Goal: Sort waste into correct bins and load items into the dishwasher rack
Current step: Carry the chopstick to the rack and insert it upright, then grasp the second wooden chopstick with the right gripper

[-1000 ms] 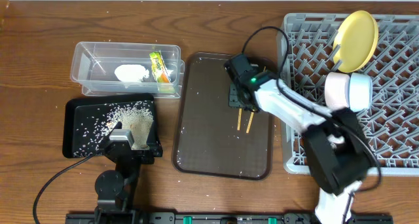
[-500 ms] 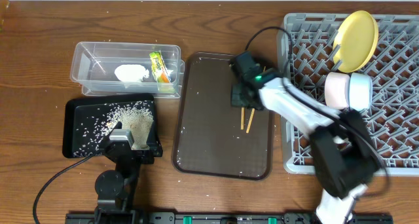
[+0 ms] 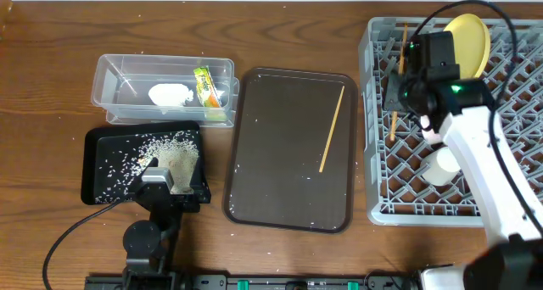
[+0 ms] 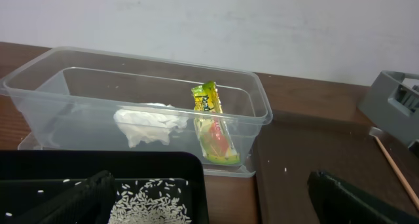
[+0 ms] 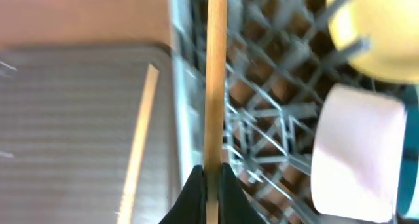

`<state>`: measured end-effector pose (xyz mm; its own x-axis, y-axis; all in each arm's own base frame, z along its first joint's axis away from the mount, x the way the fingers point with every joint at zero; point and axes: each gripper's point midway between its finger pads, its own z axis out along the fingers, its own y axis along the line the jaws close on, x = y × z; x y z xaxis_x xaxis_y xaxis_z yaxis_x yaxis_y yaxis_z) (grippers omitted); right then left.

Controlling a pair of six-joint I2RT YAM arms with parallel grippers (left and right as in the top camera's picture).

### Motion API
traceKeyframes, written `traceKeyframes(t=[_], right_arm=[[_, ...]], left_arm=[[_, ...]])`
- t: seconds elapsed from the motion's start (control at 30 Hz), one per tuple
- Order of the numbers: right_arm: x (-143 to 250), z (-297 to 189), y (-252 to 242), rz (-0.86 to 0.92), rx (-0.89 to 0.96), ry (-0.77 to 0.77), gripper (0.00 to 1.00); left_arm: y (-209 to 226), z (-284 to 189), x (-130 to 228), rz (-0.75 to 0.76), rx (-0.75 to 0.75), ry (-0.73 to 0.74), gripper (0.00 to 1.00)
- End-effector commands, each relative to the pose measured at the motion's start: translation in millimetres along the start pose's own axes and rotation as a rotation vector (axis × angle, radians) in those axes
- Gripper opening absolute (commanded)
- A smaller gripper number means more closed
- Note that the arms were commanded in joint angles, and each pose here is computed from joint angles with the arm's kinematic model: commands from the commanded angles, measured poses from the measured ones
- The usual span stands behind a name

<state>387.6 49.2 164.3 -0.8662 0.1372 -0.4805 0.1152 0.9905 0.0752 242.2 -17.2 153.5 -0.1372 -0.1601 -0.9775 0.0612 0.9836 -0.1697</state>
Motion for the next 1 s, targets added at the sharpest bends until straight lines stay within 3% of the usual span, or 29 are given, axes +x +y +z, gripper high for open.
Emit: traceKeyframes(t=[0.0, 0.03, 0.07, 0.33, 0.57, 0.67, 0.8, 0.97], right_arm=[[18.1, 21.4, -2.2, -0.108, 0.032, 0.085, 0.18], [19.9, 23.0, -1.7, -0.118, 0.040, 0.092, 0.34], [20.4, 22.5, -0.2, -0.123, 0.040, 0.092, 0.41], [38.8, -9.4, 90.5, -0.239, -0.227, 0.070, 0.49], [93.4, 32.4, 110.2, -0.104, 0.032, 0.152, 0.55], [108.5, 60.6, 103.4, -0.016, 0.147, 0.173, 0.52], [129.3, 96.1, 109.8, 0.000, 0.149, 0.251, 0.46], [143.6, 118.7, 101.2, 0.032, 0.194, 0.302, 0.20]], left_arm=[[2.6, 2.0, 14.0, 0.011, -0.004, 0.031, 0.96], [2.6, 2.0, 14.0, 0.011, -0.004, 0.031, 0.96], [2.6, 2.0, 13.9, 0.011, -0.004, 0.031, 0.96], [2.6, 2.0, 14.0, 0.011, -0.004, 0.031, 0.96], [2.6, 2.0, 14.0, 0.011, -0.004, 0.031, 0.96], [2.6, 2.0, 14.0, 0.011, -0.004, 0.031, 0.96], [2.6, 2.0, 13.9, 0.011, -0.004, 0.031, 0.96], [2.6, 2.0, 13.9, 0.011, -0.004, 0.031, 0.96]])
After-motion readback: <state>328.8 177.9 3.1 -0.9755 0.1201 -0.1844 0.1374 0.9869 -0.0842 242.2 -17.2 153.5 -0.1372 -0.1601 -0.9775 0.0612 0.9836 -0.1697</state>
